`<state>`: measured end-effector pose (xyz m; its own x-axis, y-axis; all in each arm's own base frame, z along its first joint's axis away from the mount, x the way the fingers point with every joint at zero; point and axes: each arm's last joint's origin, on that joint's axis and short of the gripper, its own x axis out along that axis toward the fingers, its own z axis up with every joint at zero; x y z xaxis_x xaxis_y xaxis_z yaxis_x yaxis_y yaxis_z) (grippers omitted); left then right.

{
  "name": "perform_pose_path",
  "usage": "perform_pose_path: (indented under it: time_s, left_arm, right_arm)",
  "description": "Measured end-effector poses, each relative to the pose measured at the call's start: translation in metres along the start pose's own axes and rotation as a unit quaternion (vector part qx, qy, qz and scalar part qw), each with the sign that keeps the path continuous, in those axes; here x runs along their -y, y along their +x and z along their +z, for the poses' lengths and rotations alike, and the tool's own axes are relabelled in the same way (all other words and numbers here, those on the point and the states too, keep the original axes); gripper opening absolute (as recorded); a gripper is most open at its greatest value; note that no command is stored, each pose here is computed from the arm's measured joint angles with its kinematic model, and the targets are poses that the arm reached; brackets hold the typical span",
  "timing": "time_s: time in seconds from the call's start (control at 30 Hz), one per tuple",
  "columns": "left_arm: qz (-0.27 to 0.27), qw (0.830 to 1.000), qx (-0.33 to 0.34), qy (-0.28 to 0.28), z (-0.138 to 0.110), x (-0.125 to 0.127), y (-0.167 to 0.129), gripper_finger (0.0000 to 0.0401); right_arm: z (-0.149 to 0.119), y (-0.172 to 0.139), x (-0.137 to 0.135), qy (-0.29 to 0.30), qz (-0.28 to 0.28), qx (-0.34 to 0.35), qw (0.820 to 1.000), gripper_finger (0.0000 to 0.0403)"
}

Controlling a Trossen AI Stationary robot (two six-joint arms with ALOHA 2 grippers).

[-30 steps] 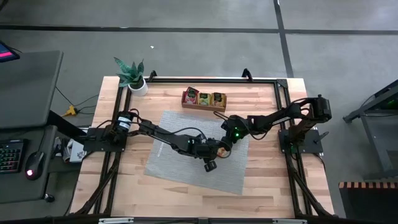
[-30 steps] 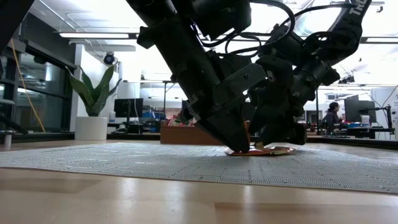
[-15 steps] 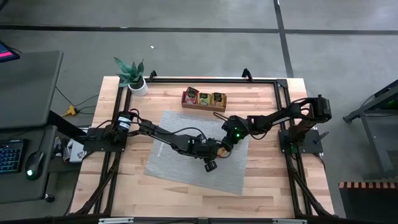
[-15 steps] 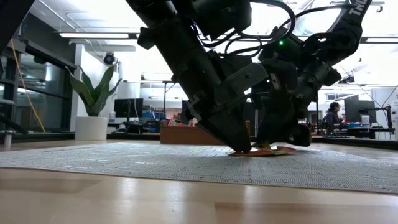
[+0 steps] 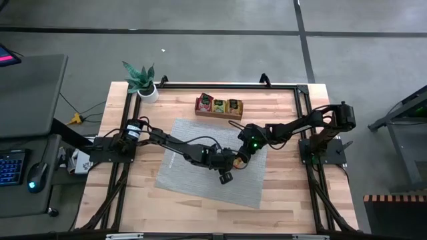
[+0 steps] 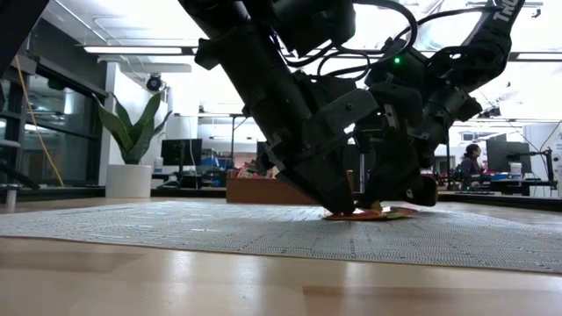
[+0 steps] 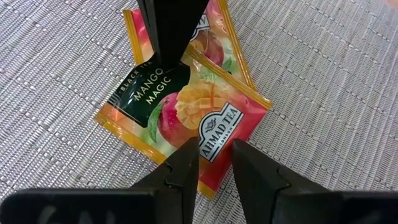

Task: Pick & Place Tea
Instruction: Put the orange tea bag into the right section of the wooden organizer

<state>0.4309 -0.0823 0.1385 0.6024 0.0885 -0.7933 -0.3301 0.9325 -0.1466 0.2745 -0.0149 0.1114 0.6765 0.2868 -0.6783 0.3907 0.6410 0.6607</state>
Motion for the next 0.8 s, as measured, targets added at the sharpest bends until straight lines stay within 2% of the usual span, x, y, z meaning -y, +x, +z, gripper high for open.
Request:
perform_pose_path:
  time_s: [0.27, 0.47, 0.53, 0.73, 0.8]
  left_arm:
    - [-0.015, 0.999, -0.042, -0.002, -0.002, -0.002, -0.009, 0.0094]
    - [0.013, 0.997, -0.081, 0.003, -0.007, -0.007, -0.022, 0.0094]
    - [0.004, 0.998, -0.065, 0.004, -0.003, -0.005, -0.022, 0.0094]
    - [0.032, 0.995, -0.097, 0.014, -0.008, -0.012, -0.023, 0.0094]
    - [0.041, 0.993, -0.104, 0.018, -0.007, -0.014, -0.032, 0.0094]
  right_arm:
    - [0.001, -0.001, -0.002, -0.008, 0.005, 0.005, 1.0, 0.0001]
    - [0.004, -0.008, -0.007, -0.018, 0.01, 0.018, 1.0, 0.0]
    - [0.005, -0.01, -0.01, -0.023, 0.013, 0.027, 0.999, 0.0]
    - [0.008, -0.021, -0.017, -0.03, 0.02, 0.049, 0.998, 0.0]
    - [0.009, -0.026, -0.02, -0.032, 0.016, 0.056, 0.998, 0.0]
